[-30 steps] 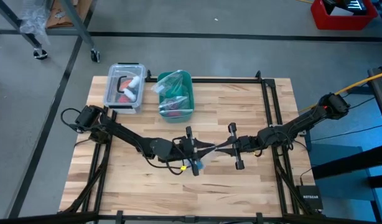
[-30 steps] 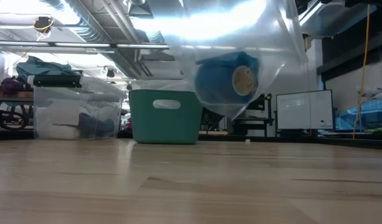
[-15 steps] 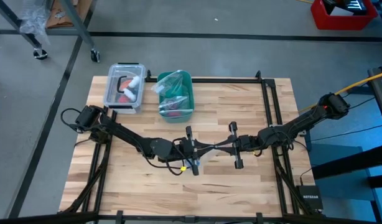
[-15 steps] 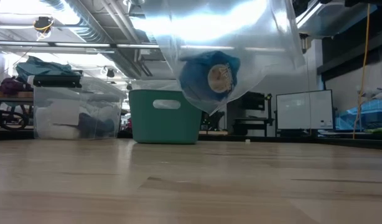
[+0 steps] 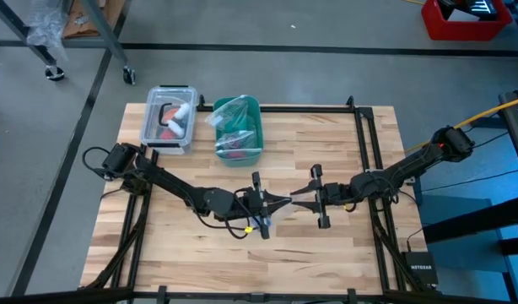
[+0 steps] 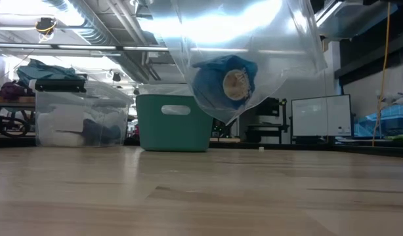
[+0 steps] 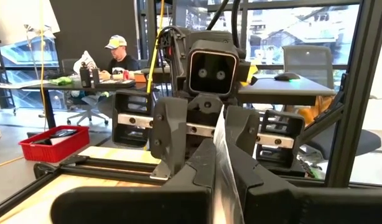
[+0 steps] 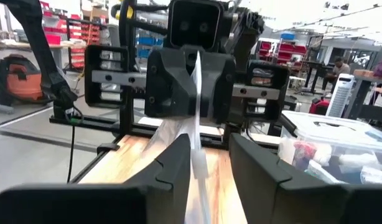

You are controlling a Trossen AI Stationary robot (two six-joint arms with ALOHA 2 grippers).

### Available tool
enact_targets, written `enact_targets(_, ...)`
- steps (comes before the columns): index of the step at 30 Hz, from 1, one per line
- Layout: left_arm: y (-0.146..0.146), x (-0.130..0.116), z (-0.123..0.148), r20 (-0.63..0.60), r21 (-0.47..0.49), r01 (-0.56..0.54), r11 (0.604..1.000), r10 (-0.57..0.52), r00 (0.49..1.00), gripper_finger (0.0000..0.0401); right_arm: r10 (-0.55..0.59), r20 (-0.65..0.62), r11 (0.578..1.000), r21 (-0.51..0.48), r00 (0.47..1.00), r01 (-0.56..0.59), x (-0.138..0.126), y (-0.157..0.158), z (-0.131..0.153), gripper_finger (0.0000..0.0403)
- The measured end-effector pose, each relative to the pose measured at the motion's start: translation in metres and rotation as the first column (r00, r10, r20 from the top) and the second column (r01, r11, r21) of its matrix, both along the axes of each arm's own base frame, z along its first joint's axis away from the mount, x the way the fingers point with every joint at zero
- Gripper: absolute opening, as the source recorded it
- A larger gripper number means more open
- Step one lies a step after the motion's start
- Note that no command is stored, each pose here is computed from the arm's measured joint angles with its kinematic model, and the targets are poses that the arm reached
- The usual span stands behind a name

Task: Roll bandage
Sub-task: Close the transparent zip bag

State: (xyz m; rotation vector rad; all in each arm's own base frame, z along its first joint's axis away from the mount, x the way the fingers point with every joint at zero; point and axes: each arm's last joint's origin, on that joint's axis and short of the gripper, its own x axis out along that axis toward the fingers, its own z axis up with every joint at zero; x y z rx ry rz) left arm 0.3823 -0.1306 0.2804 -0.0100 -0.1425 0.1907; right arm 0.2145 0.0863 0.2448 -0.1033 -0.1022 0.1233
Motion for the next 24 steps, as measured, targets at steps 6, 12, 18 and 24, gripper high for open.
enact_targets(6,0.0,0.0,-0.0001,0.0,0.0,0.0,1.0,0.0,1.0,0.0,0.0,0.015,1.0,0.005,1.0,0.0,-0.0001,-0.0001,0.0018,0.0095)
enact_targets(12,0.0002,0.0,-0.0002,0.001,-0.001,-0.001,1.0,0.001,1.0,0.0,0.0,-0.002,1.0,-0.003,1.0,0.0,0.0,0.0,0.0,0.0051)
enact_targets(18,0.0002,0.0002,-0.001,0.0,0.0,-0.003,1.0,0.003,1.0,0.0,-0.01,-0.029,1.0,-0.013,1.0,0.01,0.0003,-0.0002,-0.0024,0.0033)
enact_targets(24,0.0009,-0.0002,-0.0003,0.006,0.025,-0.033,0.999,0.033,0.999,0.0,-0.014,-0.056,1.0,-0.013,0.998,0.013,0.0005,-0.0002,-0.0045,0.0039)
